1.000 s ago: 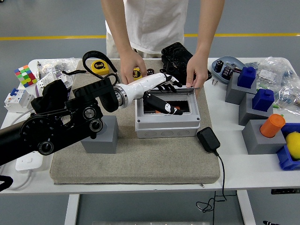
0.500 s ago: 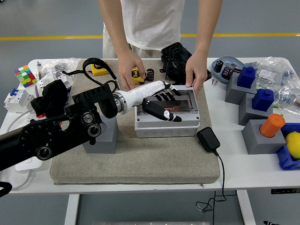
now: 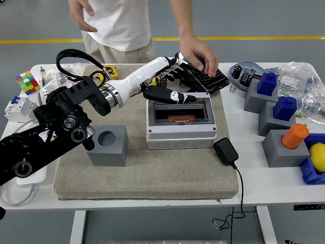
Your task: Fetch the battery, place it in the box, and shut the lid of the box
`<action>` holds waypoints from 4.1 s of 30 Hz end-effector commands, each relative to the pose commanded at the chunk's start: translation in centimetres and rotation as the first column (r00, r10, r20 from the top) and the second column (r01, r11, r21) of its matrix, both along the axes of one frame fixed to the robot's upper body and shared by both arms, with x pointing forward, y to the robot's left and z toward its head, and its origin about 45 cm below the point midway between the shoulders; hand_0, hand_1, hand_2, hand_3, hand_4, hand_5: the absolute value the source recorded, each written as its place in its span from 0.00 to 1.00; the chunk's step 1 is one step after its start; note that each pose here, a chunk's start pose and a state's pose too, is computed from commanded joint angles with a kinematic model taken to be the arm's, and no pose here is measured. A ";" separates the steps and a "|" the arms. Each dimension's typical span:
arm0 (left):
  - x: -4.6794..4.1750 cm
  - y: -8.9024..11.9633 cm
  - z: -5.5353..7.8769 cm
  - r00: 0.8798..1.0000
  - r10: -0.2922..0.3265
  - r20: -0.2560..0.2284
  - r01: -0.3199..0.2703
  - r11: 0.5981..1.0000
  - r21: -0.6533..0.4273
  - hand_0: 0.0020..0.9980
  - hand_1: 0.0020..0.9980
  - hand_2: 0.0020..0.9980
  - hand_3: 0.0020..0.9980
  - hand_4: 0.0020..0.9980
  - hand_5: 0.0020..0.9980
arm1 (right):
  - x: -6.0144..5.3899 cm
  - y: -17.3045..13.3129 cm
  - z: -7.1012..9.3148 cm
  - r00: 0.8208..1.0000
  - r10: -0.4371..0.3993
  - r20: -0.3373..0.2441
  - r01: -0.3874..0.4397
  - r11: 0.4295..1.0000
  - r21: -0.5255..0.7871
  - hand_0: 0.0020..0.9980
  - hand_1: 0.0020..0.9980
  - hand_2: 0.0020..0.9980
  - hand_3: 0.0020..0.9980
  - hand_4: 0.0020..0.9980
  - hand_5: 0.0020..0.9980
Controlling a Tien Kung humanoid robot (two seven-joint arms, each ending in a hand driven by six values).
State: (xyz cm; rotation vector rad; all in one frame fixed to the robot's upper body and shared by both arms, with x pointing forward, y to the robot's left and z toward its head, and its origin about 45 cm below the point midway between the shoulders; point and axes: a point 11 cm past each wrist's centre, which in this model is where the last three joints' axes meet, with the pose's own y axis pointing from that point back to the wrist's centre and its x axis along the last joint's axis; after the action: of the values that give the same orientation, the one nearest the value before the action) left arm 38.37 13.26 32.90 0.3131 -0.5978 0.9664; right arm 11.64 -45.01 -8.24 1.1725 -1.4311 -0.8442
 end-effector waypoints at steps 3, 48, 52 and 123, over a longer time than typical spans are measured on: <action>0.49 3.3 0.8 0.994 0.099 0.045 -0.093 0.989 -0.117 0.61 0.73 0.71 0.76 1.00 0.40 | 0.0 -0.3 0.1 1.000 -0.014 0.001 0.014 1.000 -0.005 0.67 0.67 0.68 0.53 0.91 0.46; -2.81 25.2 -3.5 0.732 0.670 -0.128 -0.624 0.582 -0.522 0.49 0.65 0.64 0.65 1.00 0.38 | 1.0 -1.5 0.7 0.997 -0.073 0.020 0.074 0.997 -0.023 0.67 0.67 0.68 0.53 0.91 0.47; -2.84 25.3 -3.5 0.731 0.670 -0.127 -0.625 0.584 -0.519 0.49 0.65 0.64 0.65 1.00 0.38 | 1.1 -1.5 0.7 0.997 -0.075 0.023 0.076 0.997 -0.022 0.67 0.67 0.68 0.53 0.91 0.47; -2.45 24.6 -3.8 0.760 0.635 -0.137 -0.617 0.640 -0.458 0.47 0.62 0.63 0.65 0.99 0.40 | 1.4 -1.5 0.8 0.999 -0.043 0.002 0.043 0.999 -0.028 0.67 0.67 0.69 0.53 0.91 0.48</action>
State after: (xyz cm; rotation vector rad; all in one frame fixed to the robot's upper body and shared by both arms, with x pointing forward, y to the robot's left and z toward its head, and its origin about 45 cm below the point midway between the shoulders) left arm 35.92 37.89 29.06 0.0424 -0.2462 1.7712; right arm 13.06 -46.50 -7.46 1.1244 -1.4692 -0.8503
